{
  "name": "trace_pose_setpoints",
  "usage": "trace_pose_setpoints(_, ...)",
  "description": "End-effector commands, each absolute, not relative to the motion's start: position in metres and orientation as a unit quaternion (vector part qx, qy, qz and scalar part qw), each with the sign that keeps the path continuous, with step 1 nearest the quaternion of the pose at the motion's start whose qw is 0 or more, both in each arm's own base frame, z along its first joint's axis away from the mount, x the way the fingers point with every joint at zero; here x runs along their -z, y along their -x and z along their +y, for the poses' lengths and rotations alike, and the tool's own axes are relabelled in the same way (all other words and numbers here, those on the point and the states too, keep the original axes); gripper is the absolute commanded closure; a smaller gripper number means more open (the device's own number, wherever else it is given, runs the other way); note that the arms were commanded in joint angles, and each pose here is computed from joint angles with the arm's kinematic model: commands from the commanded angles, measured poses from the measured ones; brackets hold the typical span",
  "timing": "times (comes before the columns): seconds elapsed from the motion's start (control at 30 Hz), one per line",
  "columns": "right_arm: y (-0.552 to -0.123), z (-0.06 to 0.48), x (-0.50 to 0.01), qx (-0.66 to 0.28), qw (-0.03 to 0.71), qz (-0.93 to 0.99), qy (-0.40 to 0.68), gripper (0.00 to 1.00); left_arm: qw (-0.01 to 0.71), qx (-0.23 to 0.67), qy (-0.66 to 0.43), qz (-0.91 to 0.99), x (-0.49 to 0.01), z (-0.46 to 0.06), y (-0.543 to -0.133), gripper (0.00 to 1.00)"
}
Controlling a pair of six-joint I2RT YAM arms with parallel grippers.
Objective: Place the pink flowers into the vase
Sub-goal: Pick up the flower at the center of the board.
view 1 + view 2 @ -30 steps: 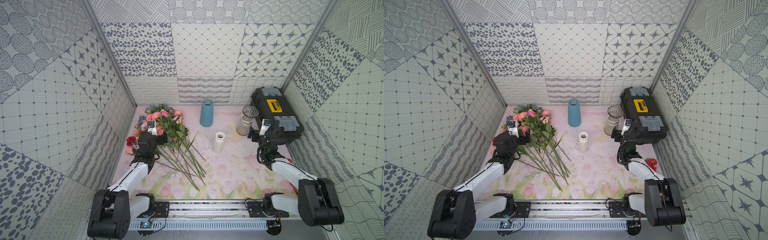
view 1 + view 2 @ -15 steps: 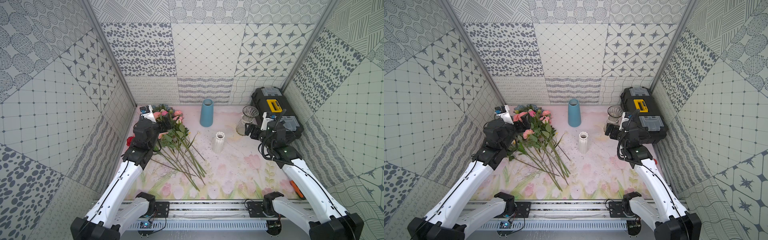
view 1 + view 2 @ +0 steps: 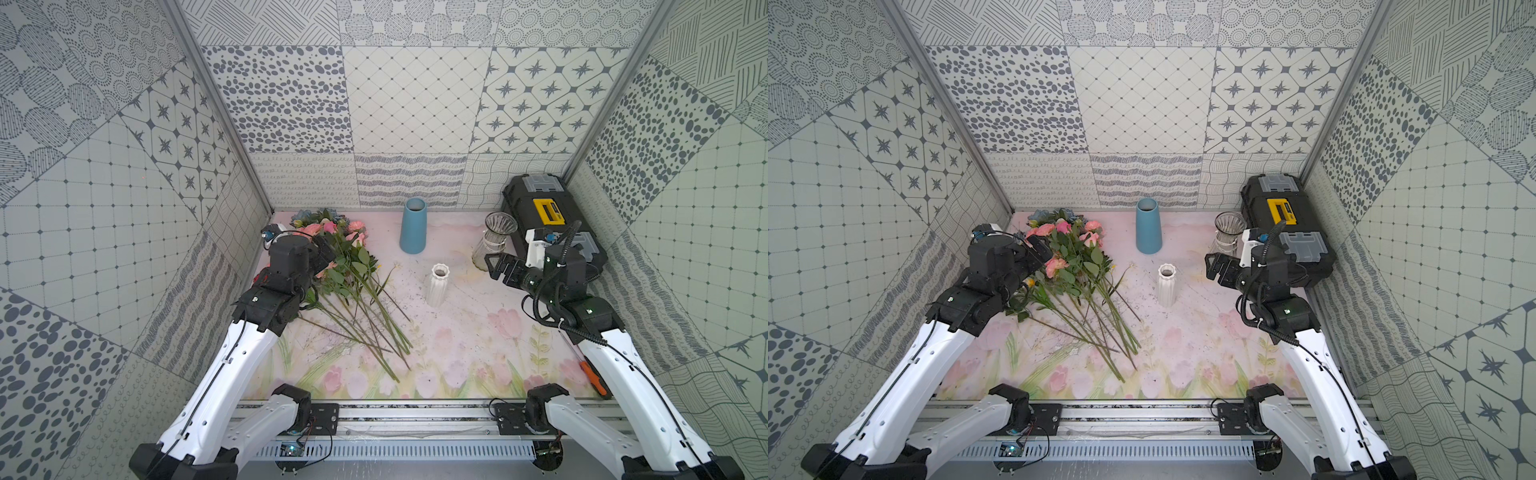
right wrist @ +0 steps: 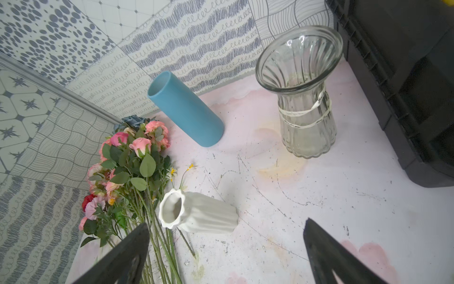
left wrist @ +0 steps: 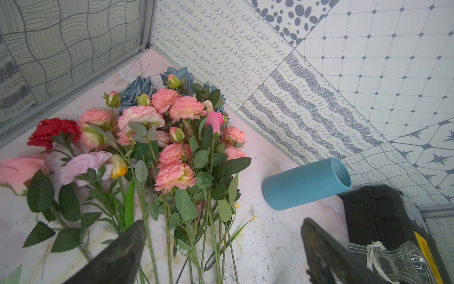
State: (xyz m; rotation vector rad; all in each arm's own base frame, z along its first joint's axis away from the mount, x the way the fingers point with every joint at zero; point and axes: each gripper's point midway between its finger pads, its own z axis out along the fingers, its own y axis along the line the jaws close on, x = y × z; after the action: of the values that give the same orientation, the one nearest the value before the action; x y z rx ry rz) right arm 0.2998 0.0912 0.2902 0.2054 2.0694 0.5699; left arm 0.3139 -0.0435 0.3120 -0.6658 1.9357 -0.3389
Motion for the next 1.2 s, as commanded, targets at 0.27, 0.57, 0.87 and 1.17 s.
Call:
trace_pose_setpoints(0.27,-0.303,0.093,-0.292,-0.206,0.448,0.867,-0.07,0.02,0.441,0.028,0.283,0.851,-0.291,-0.017,-0.287,0.01)
trace_pose_setpoints(0.57,-0.303,0.122,-0.265,-0.26,0.412,0.872,-0.029,0.02,0.4,-0.004,0.325,0.857,-0.258,0.002,-0.249,0.01)
trace_pose_setpoints(0.87,-0.307,0.115,-0.24,-0.215,0.411,0.885,-0.034,0.02,0.352,-0.003,0.421,0.836,-0.22,0.012,-0.222,0.06)
trace_pose_setpoints(1.17,-0.309,0.111,-0.237,-0.178,0.406,0.896,-0.04,0.02,0.251,0.002,0.537,0.806,-0.149,0.018,-0.211,0.3)
